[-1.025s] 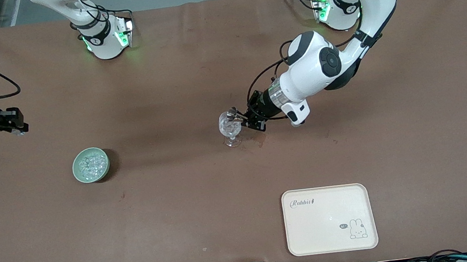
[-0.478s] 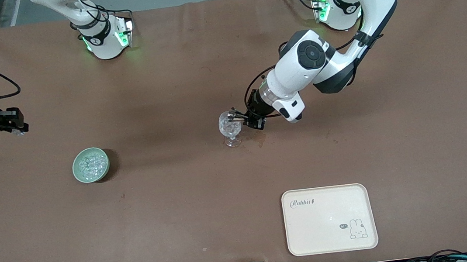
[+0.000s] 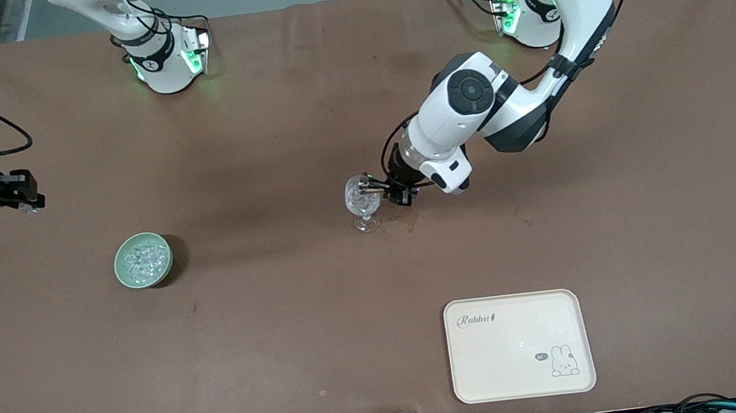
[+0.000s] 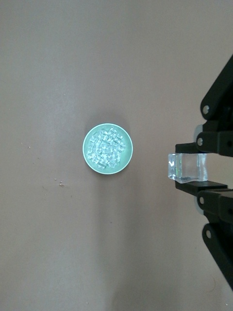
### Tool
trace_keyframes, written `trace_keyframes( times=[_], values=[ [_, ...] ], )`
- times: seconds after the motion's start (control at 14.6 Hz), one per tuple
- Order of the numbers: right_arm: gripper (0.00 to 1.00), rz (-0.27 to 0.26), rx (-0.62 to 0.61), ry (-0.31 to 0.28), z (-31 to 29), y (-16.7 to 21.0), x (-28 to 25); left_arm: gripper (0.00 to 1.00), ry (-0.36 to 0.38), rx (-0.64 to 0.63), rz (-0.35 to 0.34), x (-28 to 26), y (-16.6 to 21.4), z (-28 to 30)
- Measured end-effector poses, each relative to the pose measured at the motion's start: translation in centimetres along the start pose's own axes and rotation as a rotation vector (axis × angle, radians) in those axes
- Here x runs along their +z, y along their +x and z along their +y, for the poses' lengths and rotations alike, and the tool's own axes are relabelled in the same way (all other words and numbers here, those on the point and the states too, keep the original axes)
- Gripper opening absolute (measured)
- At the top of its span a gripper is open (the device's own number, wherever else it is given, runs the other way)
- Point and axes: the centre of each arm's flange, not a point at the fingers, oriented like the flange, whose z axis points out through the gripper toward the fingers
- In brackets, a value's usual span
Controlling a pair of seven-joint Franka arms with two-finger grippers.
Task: Pour wine and add ice with both arms
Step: 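Tilt the jigger over the wine glass with the left gripper to pour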
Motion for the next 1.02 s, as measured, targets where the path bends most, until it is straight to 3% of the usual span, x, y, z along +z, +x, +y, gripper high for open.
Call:
trace_keyframes(
  times=[0.61, 1.02],
  values=[
    [0.26, 0.000, 0.001, 0.000, 0.0, 0.0, 0.0, 0.21, 0.031, -0.028, 0.063, -1.2, -0.5, 0.9],
    [0.26, 0.000, 0.001, 0.000, 0.1, 0.0, 0.0, 0.21, 0.008, -0.057, 0.097, -1.7, -0.5, 1.2]
  ],
)
